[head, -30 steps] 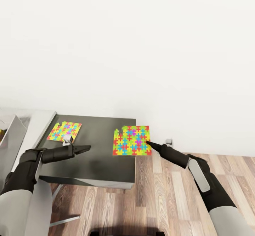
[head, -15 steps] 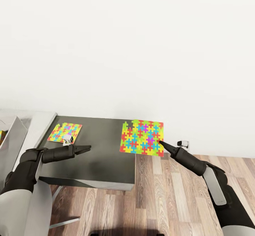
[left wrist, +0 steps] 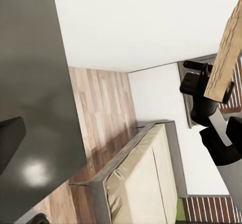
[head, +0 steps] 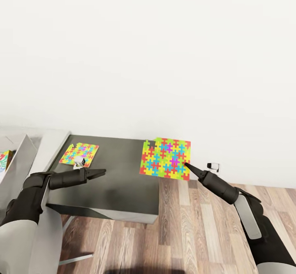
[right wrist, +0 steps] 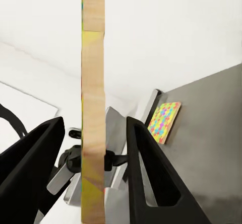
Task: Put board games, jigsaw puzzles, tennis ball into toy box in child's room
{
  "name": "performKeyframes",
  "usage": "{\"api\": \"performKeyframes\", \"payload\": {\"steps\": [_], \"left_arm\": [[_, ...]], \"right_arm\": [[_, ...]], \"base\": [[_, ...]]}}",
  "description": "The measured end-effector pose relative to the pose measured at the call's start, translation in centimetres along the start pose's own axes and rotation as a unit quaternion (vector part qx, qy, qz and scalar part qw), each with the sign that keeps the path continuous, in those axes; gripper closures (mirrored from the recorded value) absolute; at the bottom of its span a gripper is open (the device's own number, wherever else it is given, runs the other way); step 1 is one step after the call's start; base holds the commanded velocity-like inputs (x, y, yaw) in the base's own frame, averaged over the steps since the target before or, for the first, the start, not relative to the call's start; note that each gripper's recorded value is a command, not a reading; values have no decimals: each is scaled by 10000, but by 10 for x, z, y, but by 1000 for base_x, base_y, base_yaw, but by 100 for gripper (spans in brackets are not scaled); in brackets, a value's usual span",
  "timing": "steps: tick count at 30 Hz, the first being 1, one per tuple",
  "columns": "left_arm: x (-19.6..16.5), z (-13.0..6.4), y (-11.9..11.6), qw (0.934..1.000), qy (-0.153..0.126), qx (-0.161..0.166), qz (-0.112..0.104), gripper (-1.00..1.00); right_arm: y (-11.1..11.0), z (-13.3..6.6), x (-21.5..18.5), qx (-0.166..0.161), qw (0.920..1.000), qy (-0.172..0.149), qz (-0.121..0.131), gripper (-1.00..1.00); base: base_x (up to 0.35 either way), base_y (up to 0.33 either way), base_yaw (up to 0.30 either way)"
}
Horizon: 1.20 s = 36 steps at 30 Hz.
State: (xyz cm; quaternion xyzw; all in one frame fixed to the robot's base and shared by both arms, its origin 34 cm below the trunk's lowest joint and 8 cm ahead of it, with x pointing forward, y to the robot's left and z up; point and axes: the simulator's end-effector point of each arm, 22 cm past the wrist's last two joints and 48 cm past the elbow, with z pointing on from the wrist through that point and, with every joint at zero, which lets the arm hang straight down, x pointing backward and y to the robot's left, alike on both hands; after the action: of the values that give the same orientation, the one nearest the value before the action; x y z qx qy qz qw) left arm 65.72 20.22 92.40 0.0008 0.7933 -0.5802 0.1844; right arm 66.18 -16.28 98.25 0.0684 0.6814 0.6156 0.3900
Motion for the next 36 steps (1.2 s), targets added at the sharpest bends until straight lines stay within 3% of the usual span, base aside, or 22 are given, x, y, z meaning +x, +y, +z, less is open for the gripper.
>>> {"api": "performKeyframes", "payload": {"steps": [8,36], "left_arm": [[-3,-1,-6,10000,-20,13,57,-100],[-12,-7,-28,9996,-85,58,281,-100]], "right_arm": [[4,-4,-3,-2,9995,-164,-275,100],[24,-7,-11,-97,9983,-262,-507,100]], "base": [[0,0,98],[0,0,60]]}}
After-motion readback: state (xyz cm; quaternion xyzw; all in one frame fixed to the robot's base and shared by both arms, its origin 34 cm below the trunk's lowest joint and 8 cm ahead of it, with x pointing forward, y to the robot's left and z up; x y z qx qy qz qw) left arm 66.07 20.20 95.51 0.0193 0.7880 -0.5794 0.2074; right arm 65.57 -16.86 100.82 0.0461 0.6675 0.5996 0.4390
